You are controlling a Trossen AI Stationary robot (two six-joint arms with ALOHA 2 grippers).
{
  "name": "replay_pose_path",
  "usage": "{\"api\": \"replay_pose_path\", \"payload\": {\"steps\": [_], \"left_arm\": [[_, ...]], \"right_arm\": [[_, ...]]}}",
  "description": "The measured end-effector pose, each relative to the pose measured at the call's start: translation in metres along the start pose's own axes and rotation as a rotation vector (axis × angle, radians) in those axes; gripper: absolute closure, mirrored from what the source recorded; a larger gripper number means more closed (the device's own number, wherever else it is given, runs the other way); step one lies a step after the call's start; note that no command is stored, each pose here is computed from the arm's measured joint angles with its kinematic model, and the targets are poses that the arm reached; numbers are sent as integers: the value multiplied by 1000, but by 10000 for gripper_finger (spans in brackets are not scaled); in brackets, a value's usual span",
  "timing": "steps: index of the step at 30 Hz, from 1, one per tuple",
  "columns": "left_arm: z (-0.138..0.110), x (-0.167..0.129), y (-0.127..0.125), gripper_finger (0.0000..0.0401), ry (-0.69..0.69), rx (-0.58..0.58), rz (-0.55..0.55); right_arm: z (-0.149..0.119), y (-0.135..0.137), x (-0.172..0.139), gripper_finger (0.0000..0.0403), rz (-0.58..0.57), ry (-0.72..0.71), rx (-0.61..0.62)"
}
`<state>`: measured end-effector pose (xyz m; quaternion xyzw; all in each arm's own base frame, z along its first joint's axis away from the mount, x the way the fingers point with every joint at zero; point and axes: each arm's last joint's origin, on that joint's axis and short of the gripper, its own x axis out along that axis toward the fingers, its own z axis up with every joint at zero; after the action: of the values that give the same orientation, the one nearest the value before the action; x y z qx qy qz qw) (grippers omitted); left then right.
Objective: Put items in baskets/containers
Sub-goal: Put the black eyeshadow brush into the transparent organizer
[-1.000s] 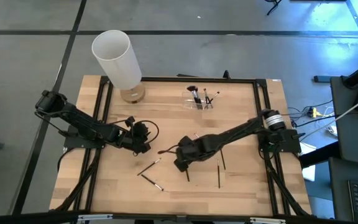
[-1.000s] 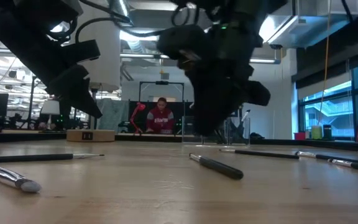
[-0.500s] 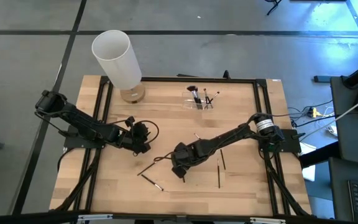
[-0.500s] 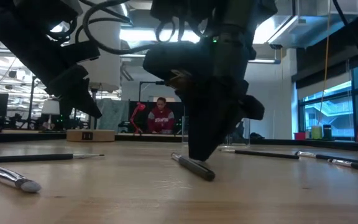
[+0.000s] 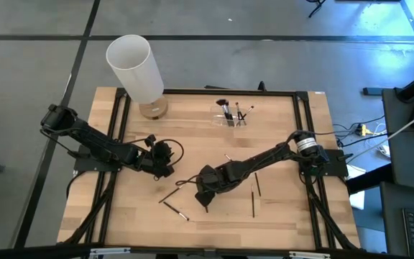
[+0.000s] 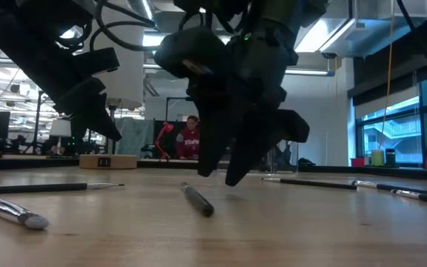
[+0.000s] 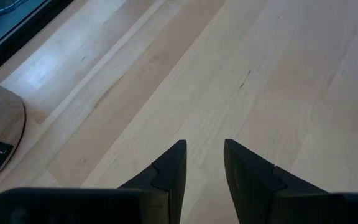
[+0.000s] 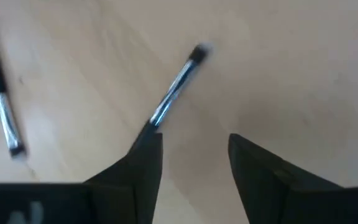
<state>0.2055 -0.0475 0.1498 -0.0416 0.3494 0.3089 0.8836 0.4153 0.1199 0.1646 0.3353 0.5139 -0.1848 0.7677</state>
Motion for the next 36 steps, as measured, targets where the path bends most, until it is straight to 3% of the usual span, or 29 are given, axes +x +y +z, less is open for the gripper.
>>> {"api": "replay_pose_path", "payload": {"steps": [7, 11, 19, 27, 36], "left_arm": [[0, 0, 0, 299, -4, 0, 4], [0, 0, 0, 299, -4, -1, 5], [0, 0, 0, 299, -5, -1, 5], [0, 0, 0, 299, -5, 0, 5], [-1, 0, -1, 299, 39, 32, -46]], "right_arm": [[5, 8, 2, 231, 72, -77, -4], [6, 7, 4, 234, 56, -101, 0], [11, 17, 26, 234, 113, -128, -22], [19, 31, 36, 234, -2, -96, -113], [22, 39, 32, 235, -140, -53, -328]]}}
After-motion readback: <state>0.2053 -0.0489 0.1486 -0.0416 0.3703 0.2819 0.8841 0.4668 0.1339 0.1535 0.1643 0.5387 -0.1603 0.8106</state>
